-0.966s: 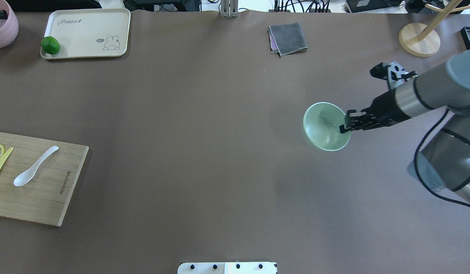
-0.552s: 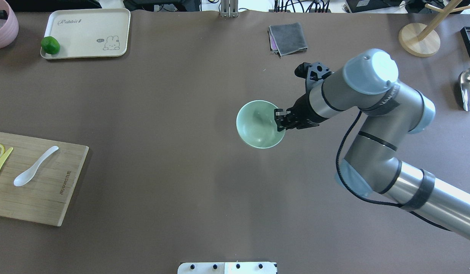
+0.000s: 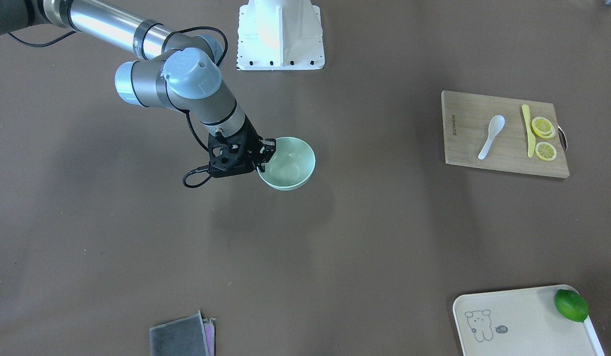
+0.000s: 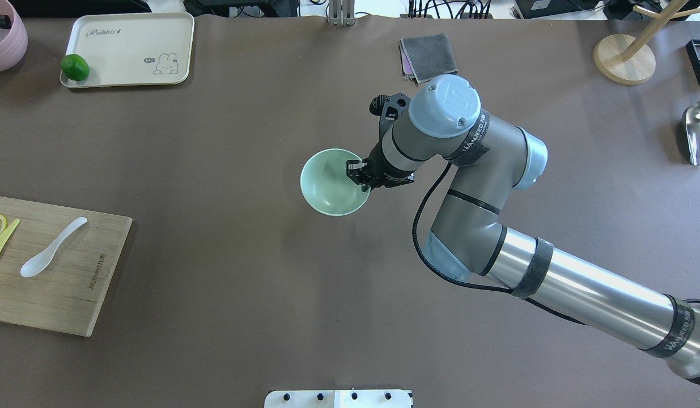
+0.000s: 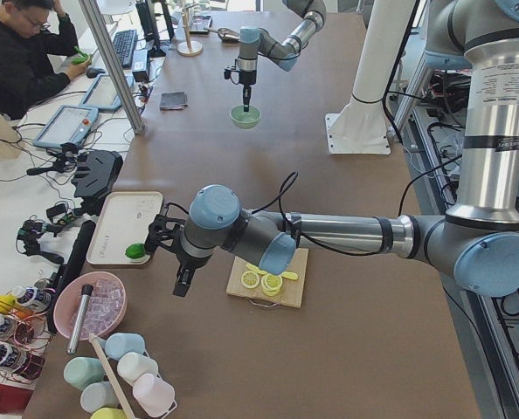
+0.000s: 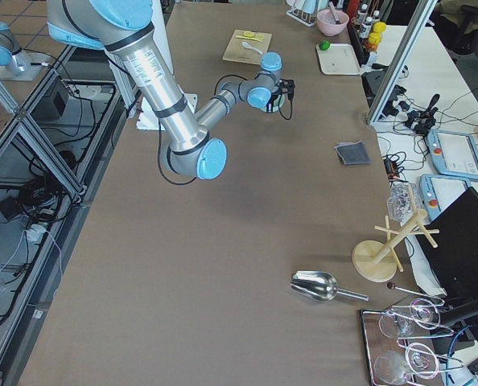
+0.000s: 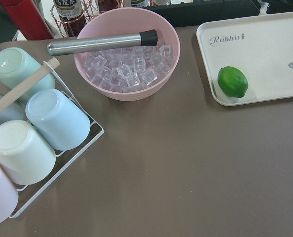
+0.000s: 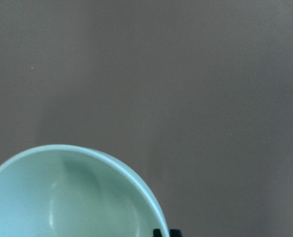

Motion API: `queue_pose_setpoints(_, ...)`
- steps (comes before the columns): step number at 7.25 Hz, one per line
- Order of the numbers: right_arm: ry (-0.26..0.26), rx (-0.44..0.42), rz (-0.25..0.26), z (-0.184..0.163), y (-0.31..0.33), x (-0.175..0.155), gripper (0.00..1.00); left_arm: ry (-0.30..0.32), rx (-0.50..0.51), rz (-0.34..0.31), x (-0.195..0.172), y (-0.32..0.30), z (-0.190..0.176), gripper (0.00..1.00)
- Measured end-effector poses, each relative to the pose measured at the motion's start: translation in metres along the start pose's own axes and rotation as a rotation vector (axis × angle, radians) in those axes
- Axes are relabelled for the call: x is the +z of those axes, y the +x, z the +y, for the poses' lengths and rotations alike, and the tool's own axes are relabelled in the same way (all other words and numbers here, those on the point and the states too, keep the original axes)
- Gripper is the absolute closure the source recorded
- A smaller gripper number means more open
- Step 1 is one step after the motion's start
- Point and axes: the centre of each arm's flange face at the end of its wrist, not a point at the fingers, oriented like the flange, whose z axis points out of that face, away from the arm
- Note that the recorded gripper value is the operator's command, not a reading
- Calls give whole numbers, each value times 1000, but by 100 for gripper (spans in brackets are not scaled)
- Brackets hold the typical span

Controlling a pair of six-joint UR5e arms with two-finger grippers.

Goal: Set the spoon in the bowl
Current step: 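Grip the bowl rim with the right gripper and slide it toward the table center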

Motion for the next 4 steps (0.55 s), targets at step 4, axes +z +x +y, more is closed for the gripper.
queue_pose_setpoints(4,2,-24,31,16,-30,35,100,-1,1,7,0,1,-2,2)
